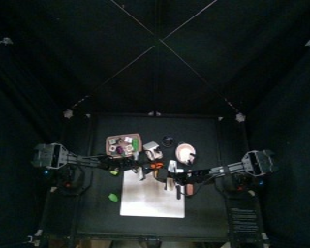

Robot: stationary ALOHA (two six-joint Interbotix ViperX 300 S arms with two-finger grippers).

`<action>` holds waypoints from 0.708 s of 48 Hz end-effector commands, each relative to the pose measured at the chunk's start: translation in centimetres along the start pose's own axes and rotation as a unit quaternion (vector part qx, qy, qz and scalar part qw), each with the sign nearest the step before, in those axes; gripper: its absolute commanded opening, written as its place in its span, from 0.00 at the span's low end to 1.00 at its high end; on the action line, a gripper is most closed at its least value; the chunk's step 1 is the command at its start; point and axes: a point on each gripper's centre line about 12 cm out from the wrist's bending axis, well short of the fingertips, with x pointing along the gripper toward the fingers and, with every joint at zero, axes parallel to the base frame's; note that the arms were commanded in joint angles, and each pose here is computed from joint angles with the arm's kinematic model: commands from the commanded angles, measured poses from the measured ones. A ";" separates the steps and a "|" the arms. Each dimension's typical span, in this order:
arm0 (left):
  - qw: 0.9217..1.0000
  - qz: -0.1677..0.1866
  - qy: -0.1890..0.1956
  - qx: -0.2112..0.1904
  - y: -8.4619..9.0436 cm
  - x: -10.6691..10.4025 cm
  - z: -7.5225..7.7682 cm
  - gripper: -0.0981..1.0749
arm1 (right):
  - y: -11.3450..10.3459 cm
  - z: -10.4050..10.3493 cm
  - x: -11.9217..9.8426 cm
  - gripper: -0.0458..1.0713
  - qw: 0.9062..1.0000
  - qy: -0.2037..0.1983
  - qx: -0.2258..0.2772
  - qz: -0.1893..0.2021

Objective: Remove corn husk

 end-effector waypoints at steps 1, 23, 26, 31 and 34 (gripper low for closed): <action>1.000 -0.001 -0.010 -0.007 -0.1 0.2 1.0 0.74 | -0.2 1.6 -0.8 0.54 1.000 -0.023 0.005 0.002; 1.000 -0.008 -0.001 -0.007 -0.4 0.2 1.3 0.47 | -0.3 1.7 -0.9 0.54 1.000 -0.026 0.006 0.002; 1.000 -0.008 -0.001 -0.007 -0.4 0.2 1.3 0.44 | -0.3 1.7 -0.9 0.54 1.000 -0.025 0.006 0.001; 1.000 -0.006 0.000 -0.007 -0.2 0.0 1.1 0.40 | -0.1 1.7 -0.9 0.54 1.000 -0.026 0.005 0.003; 1.000 -0.006 0.001 -0.007 -0.2 -0.1 1.0 0.40 | 0.0 1.6 -1.0 0.54 1.000 -0.026 0.004 0.004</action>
